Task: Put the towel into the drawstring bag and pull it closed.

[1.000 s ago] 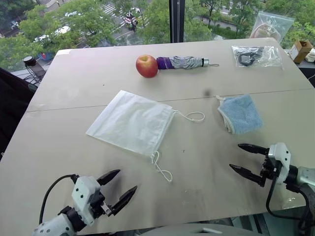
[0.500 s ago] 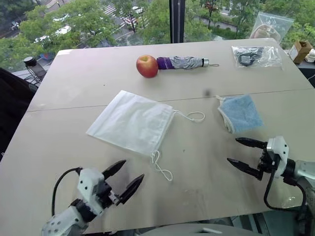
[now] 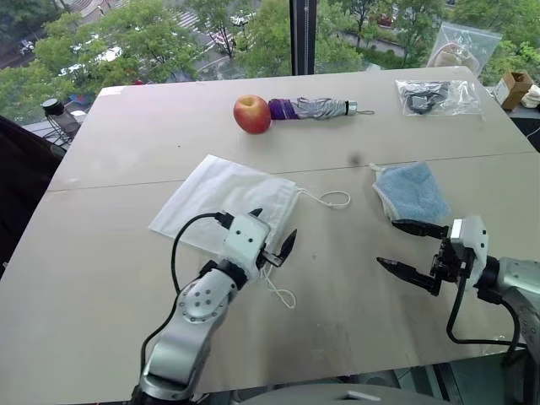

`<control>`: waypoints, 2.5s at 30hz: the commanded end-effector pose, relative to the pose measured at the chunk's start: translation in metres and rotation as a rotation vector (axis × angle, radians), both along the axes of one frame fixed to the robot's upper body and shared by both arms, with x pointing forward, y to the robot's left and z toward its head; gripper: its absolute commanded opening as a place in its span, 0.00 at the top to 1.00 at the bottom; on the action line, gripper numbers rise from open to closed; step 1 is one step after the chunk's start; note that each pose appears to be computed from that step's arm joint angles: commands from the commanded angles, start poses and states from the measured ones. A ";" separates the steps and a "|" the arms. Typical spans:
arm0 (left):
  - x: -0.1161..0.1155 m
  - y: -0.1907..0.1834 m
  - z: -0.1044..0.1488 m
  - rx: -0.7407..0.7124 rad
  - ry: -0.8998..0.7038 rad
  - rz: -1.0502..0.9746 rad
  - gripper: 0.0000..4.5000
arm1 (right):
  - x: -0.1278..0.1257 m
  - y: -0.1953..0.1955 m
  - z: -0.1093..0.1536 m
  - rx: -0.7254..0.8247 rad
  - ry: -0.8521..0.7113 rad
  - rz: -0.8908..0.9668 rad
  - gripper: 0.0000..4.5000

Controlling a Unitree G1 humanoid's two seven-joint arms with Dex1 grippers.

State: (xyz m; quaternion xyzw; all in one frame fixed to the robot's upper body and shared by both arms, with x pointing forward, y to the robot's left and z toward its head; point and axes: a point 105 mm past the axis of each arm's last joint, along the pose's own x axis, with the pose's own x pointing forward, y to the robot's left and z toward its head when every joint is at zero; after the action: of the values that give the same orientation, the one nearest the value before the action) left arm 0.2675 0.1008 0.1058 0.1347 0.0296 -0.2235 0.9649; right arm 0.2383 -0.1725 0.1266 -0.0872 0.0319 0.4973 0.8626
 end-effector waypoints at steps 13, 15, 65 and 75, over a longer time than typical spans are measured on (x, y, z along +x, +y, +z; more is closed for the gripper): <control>-0.017 0.016 -0.026 0.058 -0.006 0.208 0.01 | -0.012 -0.007 0.019 -0.009 0.004 -0.012 0.00; -0.017 0.016 -0.028 0.015 0.007 0.198 0.01 | -0.011 -0.008 0.020 -0.010 0.004 -0.013 0.00; -0.023 0.093 -0.031 -0.446 0.328 -0.216 0.98 | -0.006 0.015 0.002 0.043 -0.054 -0.062 0.00; -0.020 0.100 -0.032 -0.464 0.349 -0.205 0.49 | -0.007 0.015 -0.001 0.047 -0.067 -0.084 0.00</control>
State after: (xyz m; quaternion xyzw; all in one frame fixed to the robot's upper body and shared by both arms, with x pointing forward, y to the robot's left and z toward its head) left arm 0.2456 0.1954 0.0698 -0.1498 0.1367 -0.3500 0.9145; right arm 0.2333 -0.1604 0.1161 -0.0729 0.0191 0.4554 0.8871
